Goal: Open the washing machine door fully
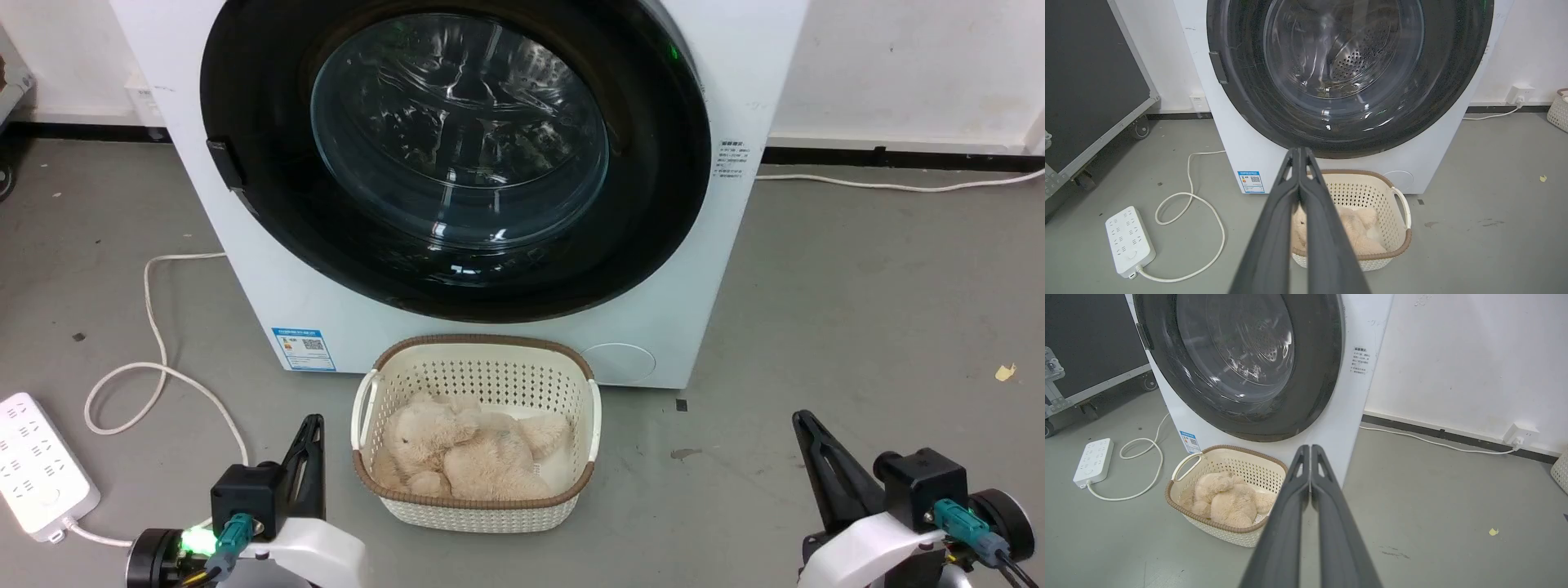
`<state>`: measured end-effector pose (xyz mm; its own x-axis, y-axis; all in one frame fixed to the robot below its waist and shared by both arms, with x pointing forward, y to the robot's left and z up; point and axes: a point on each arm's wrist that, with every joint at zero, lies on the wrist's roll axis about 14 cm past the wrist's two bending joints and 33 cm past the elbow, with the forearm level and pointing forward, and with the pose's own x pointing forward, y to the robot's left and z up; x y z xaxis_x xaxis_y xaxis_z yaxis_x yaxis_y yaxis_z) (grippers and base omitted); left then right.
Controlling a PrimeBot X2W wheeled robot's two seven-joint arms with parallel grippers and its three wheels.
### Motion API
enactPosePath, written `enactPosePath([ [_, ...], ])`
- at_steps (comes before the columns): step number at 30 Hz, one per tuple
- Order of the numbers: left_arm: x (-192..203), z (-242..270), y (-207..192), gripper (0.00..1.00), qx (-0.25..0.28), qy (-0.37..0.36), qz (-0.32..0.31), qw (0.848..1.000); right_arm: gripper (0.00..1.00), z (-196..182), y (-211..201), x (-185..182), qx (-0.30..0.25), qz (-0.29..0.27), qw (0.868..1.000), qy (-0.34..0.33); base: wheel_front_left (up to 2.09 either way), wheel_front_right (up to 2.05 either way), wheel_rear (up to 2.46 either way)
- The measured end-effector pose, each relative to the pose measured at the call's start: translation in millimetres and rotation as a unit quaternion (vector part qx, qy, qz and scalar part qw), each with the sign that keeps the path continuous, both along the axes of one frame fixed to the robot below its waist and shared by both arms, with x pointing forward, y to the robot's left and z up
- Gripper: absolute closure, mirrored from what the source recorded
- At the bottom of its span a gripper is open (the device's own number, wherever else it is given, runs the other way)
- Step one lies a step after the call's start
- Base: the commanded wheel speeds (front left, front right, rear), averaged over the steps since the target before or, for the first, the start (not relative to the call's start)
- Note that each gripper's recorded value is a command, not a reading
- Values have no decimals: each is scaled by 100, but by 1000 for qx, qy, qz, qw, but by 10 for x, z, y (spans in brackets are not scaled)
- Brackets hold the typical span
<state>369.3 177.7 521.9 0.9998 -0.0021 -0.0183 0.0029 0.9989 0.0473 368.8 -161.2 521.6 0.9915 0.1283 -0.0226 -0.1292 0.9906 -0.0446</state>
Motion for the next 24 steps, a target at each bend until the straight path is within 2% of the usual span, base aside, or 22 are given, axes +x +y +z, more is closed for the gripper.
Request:
enactPosePath([
  [24, 0, 0, 2, 100, 0, 0, 0, 1000, 100, 0, 2, 0, 0, 0, 1000, 0, 0, 0, 0],
])
